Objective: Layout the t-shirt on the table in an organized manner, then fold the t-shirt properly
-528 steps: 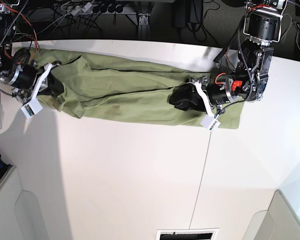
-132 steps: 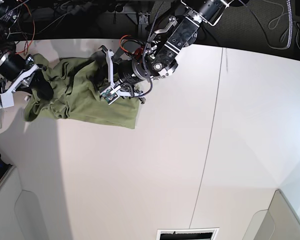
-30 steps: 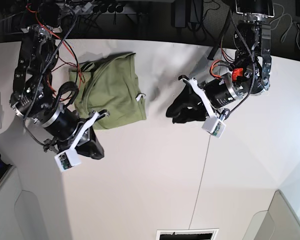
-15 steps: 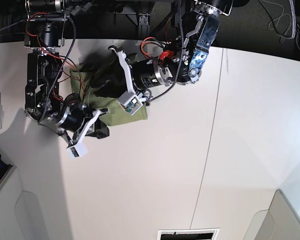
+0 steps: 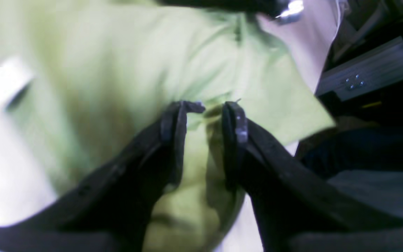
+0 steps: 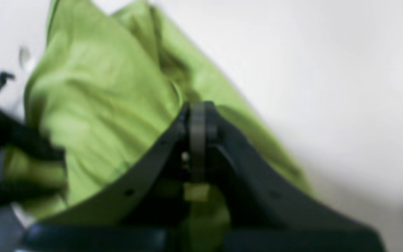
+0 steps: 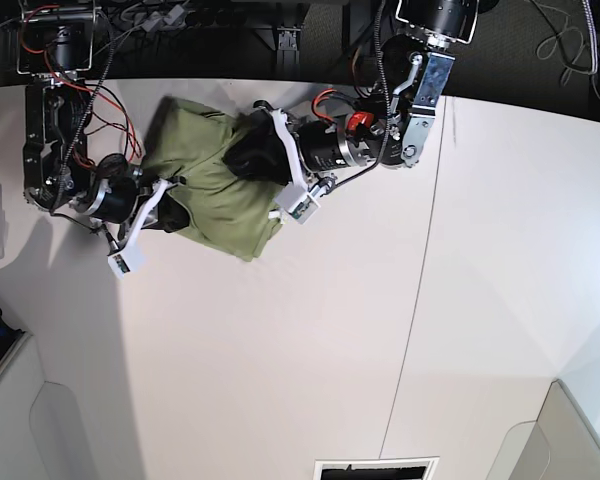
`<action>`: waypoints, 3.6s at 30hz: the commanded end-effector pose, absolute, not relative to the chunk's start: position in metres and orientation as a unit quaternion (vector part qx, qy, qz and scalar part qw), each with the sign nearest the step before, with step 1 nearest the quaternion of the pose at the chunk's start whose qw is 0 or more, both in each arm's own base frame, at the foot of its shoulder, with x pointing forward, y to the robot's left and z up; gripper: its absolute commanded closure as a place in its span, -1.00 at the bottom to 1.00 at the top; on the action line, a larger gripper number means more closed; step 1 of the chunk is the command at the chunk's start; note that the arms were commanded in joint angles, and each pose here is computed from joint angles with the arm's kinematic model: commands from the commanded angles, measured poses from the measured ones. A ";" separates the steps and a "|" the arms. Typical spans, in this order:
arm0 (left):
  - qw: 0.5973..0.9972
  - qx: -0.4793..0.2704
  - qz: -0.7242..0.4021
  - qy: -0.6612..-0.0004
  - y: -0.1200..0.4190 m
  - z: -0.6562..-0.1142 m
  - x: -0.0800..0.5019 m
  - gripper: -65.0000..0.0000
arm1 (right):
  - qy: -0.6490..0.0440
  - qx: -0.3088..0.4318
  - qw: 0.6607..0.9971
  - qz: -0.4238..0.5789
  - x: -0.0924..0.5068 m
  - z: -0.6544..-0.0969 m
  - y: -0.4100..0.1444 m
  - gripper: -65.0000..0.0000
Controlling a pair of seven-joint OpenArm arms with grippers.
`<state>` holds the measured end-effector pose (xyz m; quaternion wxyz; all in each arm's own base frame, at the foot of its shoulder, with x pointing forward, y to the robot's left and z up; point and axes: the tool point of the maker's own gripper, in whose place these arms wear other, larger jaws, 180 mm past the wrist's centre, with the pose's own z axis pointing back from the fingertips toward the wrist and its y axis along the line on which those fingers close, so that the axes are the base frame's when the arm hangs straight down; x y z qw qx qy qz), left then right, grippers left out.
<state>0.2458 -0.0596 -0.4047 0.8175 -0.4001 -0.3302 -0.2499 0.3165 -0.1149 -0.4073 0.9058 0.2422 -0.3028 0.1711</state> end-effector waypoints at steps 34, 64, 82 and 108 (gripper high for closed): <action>0.800 -0.366 -0.325 -0.346 0.003 -0.347 0.254 0.42 | -0.372 0.290 0.839 0.272 0.266 -0.336 -0.038 1.00; 0.812 -0.335 -0.343 -0.333 0.042 -0.331 0.222 0.42 | -0.382 0.281 0.826 0.304 0.243 -0.310 -0.035 1.00; 0.866 -0.267 -0.390 -0.163 0.093 -0.378 0.058 0.42 | -0.231 0.245 0.910 0.243 0.101 -0.343 -0.113 1.00; 0.972 -0.145 -0.161 0.088 0.220 -0.582 -0.060 0.42 | 0.107 0.204 0.963 0.139 -0.029 -0.537 -0.147 1.00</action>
